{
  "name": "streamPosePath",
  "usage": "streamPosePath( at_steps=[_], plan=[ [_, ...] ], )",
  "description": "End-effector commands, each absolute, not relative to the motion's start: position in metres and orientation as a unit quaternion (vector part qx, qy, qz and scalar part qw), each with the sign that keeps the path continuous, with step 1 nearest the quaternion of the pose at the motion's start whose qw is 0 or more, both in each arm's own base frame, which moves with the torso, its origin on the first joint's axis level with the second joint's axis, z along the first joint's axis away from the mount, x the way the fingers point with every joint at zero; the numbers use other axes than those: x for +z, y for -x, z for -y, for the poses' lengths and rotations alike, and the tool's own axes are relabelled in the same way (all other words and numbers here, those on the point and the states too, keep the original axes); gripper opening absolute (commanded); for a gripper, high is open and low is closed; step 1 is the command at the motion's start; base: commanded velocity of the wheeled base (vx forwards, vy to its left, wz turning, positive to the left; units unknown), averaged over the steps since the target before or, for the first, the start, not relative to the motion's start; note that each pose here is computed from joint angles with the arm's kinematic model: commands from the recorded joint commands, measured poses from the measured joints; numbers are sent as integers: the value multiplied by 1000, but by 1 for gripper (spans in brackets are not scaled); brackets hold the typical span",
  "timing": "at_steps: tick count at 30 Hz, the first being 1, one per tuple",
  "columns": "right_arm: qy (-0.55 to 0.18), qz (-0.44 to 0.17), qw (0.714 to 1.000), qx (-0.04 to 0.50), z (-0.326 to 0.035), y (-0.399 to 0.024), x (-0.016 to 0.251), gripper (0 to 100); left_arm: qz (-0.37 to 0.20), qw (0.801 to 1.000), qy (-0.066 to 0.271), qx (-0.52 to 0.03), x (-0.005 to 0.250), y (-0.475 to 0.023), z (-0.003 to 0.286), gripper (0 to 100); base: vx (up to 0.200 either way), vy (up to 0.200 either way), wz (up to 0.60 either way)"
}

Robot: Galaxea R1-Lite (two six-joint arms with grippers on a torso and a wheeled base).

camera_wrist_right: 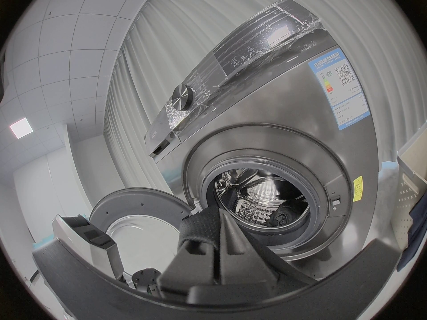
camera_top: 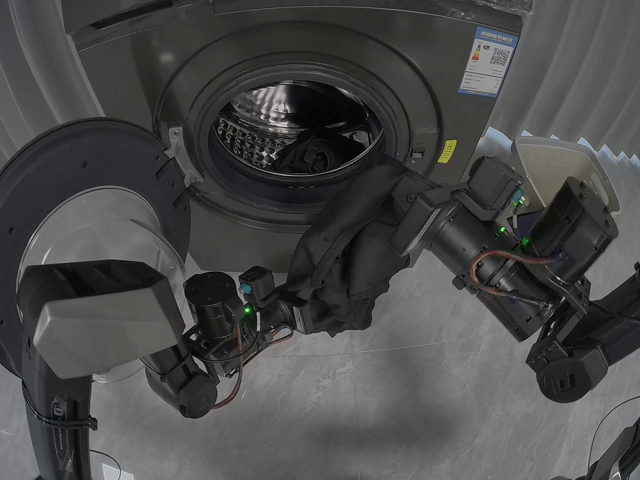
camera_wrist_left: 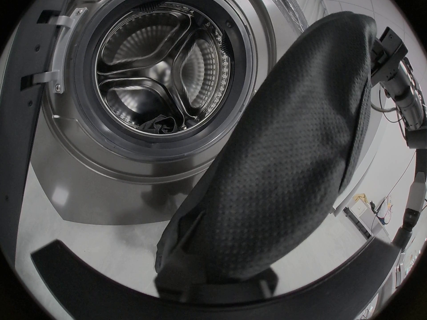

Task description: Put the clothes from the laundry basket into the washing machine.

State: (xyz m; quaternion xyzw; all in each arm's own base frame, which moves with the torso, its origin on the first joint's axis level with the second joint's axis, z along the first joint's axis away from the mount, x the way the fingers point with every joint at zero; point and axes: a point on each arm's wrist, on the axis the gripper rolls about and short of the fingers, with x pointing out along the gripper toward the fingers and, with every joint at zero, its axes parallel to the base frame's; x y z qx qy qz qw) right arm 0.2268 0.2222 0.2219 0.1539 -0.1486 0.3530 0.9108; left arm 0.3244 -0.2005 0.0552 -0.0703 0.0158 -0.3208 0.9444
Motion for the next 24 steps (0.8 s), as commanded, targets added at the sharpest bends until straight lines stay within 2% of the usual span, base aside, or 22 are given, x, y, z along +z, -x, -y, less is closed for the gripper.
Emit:
streamPosePath(
  at_steps=[1,4,8,12,18,24],
  plan=[
    [-163,138,912,350,-211,-221,222,0,15,946,77,-313,89,-312,186,0,0,0,0],
    [-169,103,916,348,-198,-214,208,0,52,944,88,-313,129,-285,168,0,0,0,0],
    [-146,54,926,344,-180,-213,180,0,84,939,98,-318,165,-239,143,0,0,0,0],
    [-134,35,927,349,-171,-210,166,0,102,938,102,-316,177,-220,130,0,0,0,0],
    [-134,63,931,334,-166,-218,167,0,129,936,109,-310,191,-215,127,0,0,0,0],
    [-121,91,941,301,-159,-239,170,0,128,938,109,-304,190,-216,126,0,0,0,0]
  ],
)
